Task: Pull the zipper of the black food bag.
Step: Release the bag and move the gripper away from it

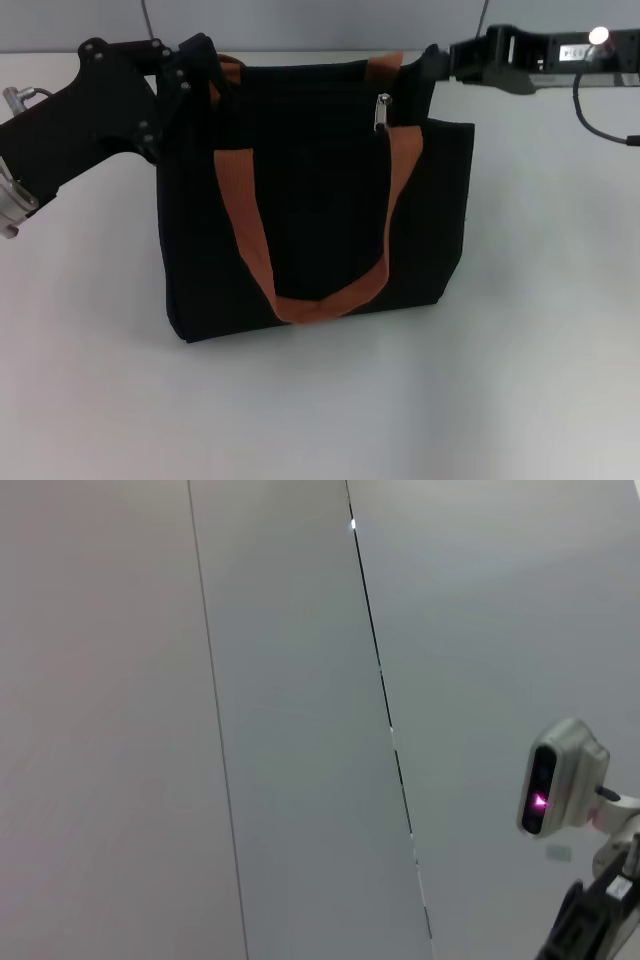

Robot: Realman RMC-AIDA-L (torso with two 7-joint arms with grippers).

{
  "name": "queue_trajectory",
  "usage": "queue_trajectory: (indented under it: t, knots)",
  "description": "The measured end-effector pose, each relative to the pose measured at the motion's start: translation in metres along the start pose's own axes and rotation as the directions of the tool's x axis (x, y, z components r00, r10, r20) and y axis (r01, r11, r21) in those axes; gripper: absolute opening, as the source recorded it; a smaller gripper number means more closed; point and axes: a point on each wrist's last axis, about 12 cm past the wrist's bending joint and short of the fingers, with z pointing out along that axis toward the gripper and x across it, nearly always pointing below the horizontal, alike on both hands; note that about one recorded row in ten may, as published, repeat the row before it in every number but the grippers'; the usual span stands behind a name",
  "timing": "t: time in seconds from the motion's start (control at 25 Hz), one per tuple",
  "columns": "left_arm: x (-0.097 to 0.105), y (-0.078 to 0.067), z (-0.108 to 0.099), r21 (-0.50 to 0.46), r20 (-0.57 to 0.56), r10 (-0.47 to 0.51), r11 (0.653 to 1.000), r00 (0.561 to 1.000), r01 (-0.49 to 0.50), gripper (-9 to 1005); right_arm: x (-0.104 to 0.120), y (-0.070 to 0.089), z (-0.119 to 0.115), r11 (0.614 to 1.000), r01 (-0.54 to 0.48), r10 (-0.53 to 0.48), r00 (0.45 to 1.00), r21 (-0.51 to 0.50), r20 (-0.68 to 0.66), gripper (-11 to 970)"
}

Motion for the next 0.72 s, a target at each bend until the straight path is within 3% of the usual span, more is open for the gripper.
queue_trajectory:
  t: [0.2,0.32,0.6,0.72]
  knots:
    - [0.001,0.0,0.0,-0.003,0.0,-0.007,1.0,1.0,0.007,74,0.003,0.003,-0.004,0.993,0.053,-0.047,0.997,-0.107,0.058,109]
    - [0.001,-0.001,-0.004,-0.027,0.009,-0.06,0.998,0.998,0.06,75,0.012,-0.002,-0.002,0.977,0.107,-0.088,0.99,-0.185,0.107,156]
    - [0.005,-0.002,-0.016,-0.073,-0.008,-0.158,0.985,0.987,0.157,76,0.029,-0.01,-0.001,0.946,0.189,-0.147,0.974,-0.262,0.174,370]
    - [0.005,0.0,-0.026,-0.094,-0.021,-0.205,0.975,0.979,0.202,210,0.039,-0.011,0.002,0.916,0.284,-0.231,0.951,-0.285,0.206,435]
